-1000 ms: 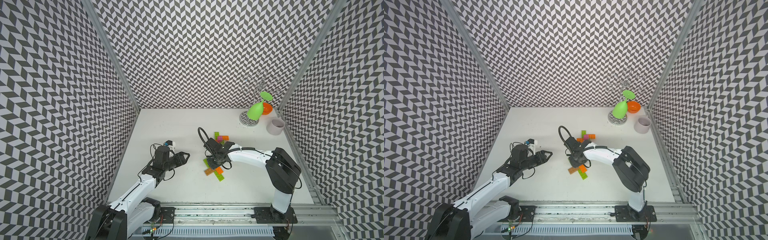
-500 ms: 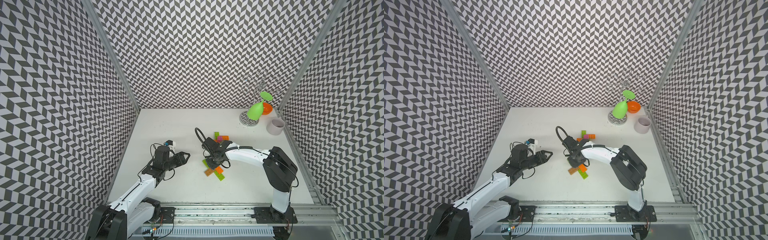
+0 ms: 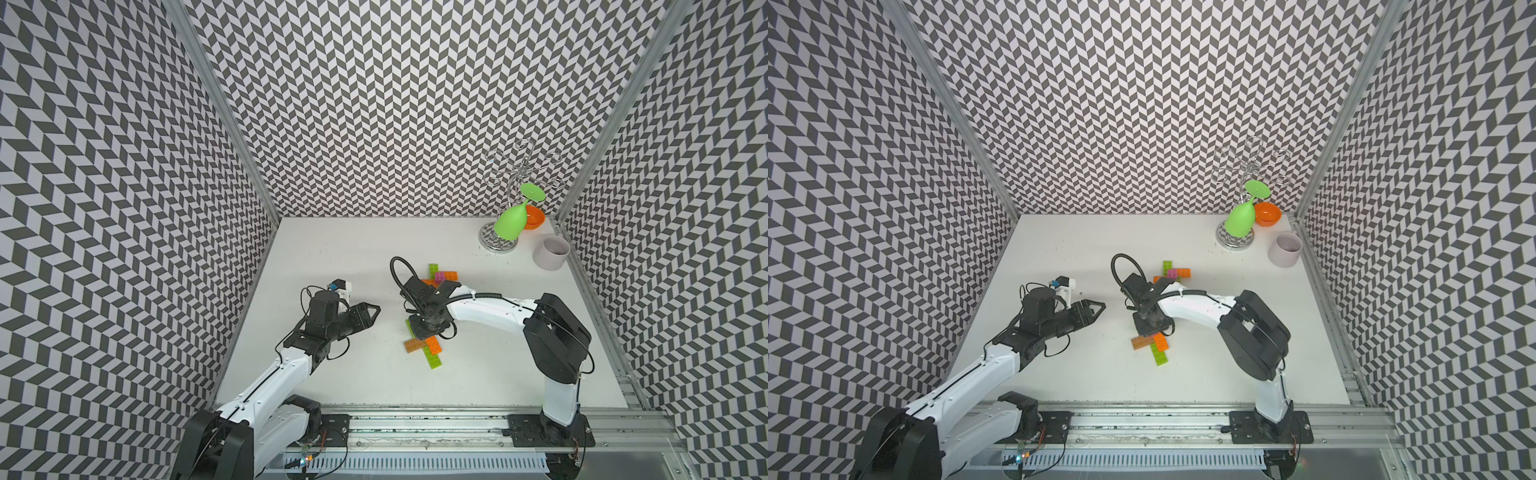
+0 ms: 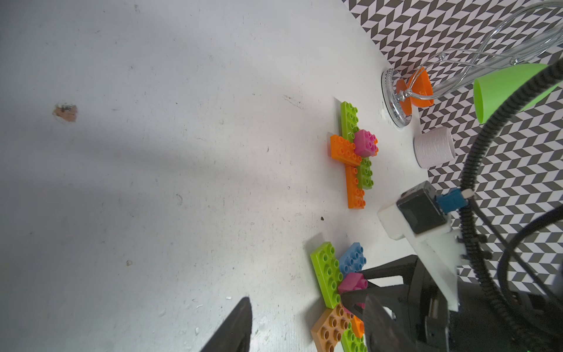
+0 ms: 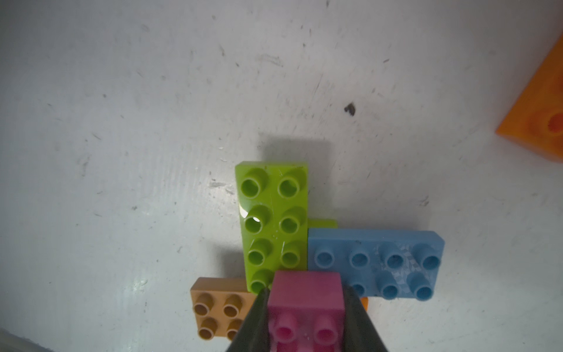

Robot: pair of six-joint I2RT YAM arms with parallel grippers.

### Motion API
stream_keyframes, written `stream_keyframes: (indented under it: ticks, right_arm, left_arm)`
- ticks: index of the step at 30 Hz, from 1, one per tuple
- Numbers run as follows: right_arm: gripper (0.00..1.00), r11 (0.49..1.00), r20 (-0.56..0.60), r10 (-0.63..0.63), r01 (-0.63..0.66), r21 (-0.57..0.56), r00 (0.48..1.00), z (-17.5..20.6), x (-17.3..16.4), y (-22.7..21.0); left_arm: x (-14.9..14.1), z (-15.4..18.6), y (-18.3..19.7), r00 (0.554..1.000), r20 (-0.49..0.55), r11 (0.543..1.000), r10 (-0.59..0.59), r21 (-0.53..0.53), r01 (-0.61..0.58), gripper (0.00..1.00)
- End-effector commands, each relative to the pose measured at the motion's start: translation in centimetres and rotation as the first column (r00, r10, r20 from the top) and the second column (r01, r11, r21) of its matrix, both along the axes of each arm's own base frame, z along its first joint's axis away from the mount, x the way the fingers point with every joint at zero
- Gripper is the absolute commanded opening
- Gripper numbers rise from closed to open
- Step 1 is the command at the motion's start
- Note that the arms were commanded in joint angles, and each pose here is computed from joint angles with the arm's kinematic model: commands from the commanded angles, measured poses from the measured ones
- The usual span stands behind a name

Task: Assemble a small pinwheel with lego
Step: Assemble the lego brick with the lego brick, then reset both arms

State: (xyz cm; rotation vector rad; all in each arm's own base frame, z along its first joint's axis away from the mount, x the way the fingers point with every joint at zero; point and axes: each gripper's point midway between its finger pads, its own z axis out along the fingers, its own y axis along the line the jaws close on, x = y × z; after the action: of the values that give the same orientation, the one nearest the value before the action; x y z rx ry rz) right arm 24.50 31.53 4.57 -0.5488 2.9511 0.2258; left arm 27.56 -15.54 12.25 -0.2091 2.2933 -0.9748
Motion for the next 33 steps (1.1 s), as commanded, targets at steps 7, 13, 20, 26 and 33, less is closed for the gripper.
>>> stream_keyframes:
  ticks: [7,13,20,26,33]
  right_arm:
    - [0.41,1.0,0.0,-0.008,0.008,0.016,1.0,2.4,0.5,1.5]
    - [0.47,1.0,0.009,-0.014,0.014,0.007,1.0,2.6,0.9,1.4]
    - [0.53,0.987,0.18,-0.085,0.058,0.152,0.98,8.6,3.8,0.9]
    - [0.74,0.882,0.522,-0.416,0.189,0.432,0.745,17.9,9.7,-8.2]
    - [0.99,0.804,0.838,-0.533,0.379,0.458,0.118,20.0,10.2,-24.9]
  left_arm:
    - [0.1,1.7,-0.2,0.999,0.043,1.0,-0.01,-0.01,0.011,0.58]
    - [0.0,1.7,-0.1,0.999,0.045,1.0,-0.008,-0.003,0.008,0.59]
    - [1.0,3.4,1.3,0.994,0.096,0.996,0.045,0.072,-0.052,0.62]
    - [4.3,7.5,7.2,0.915,0.263,0.91,0.306,0.202,-0.362,0.99]
    - [6.1,8.7,14.8,0.673,0.565,0.695,0.477,0.226,-0.682,0.99]
